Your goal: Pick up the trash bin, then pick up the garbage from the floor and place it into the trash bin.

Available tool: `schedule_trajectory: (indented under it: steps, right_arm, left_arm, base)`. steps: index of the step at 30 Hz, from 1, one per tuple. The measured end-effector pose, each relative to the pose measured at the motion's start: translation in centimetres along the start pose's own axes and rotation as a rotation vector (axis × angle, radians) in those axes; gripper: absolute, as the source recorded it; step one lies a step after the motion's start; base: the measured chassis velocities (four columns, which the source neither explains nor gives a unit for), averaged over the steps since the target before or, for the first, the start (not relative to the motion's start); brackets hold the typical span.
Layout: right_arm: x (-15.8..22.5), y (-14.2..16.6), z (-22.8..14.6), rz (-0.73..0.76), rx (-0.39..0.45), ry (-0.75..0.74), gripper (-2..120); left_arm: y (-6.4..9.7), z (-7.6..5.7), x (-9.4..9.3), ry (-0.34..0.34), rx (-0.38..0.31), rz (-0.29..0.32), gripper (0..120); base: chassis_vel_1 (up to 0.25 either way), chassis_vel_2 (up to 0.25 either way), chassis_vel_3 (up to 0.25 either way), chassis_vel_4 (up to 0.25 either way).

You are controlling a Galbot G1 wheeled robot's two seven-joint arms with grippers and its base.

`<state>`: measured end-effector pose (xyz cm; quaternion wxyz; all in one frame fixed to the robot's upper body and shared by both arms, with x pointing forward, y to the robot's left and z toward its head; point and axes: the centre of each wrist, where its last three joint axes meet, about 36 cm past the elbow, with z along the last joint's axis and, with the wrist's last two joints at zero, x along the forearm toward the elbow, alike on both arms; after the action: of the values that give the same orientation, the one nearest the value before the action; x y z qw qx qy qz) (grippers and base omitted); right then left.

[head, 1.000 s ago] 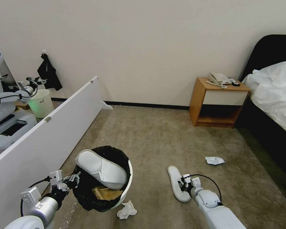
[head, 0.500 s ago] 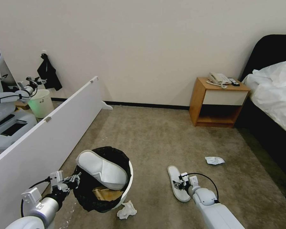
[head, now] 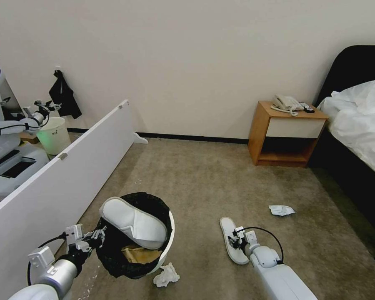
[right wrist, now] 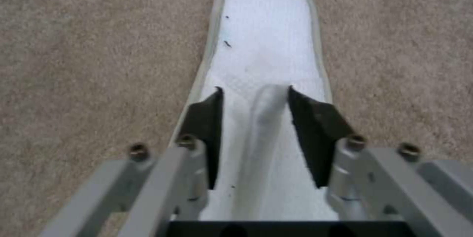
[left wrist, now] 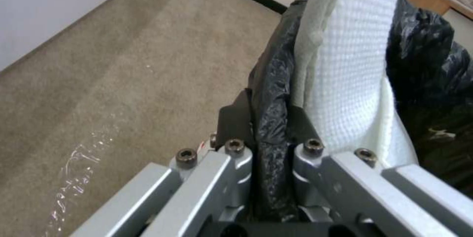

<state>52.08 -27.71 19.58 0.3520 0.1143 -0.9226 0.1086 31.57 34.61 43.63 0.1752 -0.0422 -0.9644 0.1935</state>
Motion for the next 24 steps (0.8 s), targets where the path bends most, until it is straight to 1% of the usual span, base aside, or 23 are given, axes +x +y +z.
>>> schedule_trajectory:
  steps: [1,2,3,5,6,7,8,18,24]
  right_arm:
    - [0.0,-0.1,0.0,0.001,0.000,-0.002,26]
    - [0.0,-0.2,0.0,0.002,0.000,-0.004,22]
    - [0.0,-0.2,0.0,0.002,0.000,-0.004,22]
    - [0.1,-0.4,-0.1,0.003,0.000,-0.007,10]
    - [0.1,-0.4,-0.1,0.003,0.000,-0.007,10]
    - [0.1,-0.5,-0.1,0.003,0.000,-0.010,6]
    - [0.1,-0.5,-0.2,0.003,-0.001,-0.013,1]
    - [0.3,-1.0,-0.1,0.008,-0.007,-0.022,0]
    - [1.4,-1.8,-0.9,0.019,-0.031,-0.075,0]
  left_arm:
    - [0.0,0.0,0.0,0.000,0.000,0.000,4]
    - [0.0,0.0,0.0,0.000,-0.001,0.000,4]
    - [0.0,0.0,0.0,0.000,-0.001,0.000,4]
    - [0.0,0.0,0.0,-0.001,-0.001,0.000,4]
    - [0.0,0.0,0.0,-0.001,-0.001,0.000,4]
    - [0.0,0.0,0.0,-0.001,-0.001,0.001,4]
    - [0.0,0.0,0.0,-0.002,-0.001,0.001,4]
    - [0.0,-0.1,0.0,-0.001,-0.001,0.000,4]
    - [0.0,-0.1,0.0,-0.001,-0.003,0.000,4]
  base:
    - [0.000,0.000,0.000,0.000]
    - [0.000,0.000,0.000,0.000]
    - [0.000,0.000,0.000,0.000]
    - [0.000,0.000,0.000,0.000]
    - [0.000,0.000,0.000,0.000]
    - [0.000,0.000,0.000,0.000]
    - [0.000,0.000,0.000,0.000]
    - [0.000,0.000,0.000,0.000]
    - [0.000,0.000,0.000,0.000]
